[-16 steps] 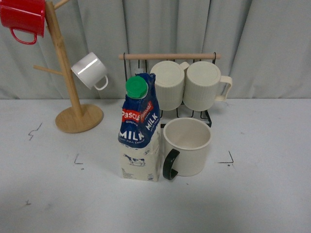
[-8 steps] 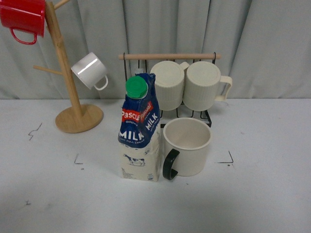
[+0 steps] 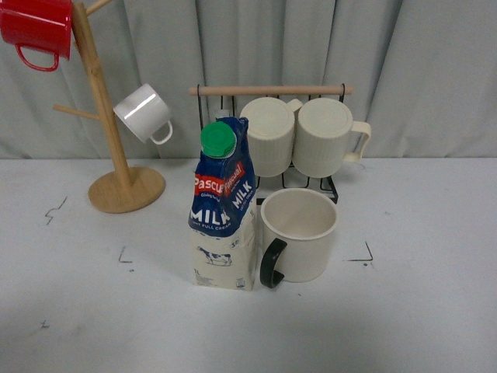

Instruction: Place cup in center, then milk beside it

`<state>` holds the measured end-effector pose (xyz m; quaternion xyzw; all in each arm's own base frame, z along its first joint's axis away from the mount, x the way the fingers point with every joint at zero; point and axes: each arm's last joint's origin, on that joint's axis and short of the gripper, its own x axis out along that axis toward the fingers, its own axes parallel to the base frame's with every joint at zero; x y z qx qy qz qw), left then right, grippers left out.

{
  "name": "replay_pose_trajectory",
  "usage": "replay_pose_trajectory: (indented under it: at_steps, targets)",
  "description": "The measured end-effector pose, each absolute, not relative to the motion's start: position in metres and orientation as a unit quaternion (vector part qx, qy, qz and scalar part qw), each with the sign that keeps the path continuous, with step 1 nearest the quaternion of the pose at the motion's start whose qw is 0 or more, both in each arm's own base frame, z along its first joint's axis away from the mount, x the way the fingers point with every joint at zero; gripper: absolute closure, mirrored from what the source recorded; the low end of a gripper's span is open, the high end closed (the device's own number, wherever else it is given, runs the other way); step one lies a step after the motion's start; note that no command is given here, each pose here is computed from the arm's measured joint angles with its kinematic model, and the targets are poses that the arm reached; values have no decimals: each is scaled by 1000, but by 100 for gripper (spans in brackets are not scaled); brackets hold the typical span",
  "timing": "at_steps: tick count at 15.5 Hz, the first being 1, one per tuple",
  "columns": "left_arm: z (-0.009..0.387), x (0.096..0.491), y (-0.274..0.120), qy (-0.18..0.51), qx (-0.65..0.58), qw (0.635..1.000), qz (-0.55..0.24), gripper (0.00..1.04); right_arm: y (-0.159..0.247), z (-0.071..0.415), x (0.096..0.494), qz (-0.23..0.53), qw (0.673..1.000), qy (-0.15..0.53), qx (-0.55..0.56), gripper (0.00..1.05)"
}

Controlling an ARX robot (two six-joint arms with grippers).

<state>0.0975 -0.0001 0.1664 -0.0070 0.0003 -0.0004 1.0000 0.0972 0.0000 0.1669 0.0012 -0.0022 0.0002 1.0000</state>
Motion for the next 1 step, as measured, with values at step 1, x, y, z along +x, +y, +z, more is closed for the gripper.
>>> replay_pose_trajectory:
  at_steps: [1]
  targets:
    - [166, 98, 0, 0, -7, 1000, 0, 7, 0, 167, 97, 0, 1000, -2, 1, 6]
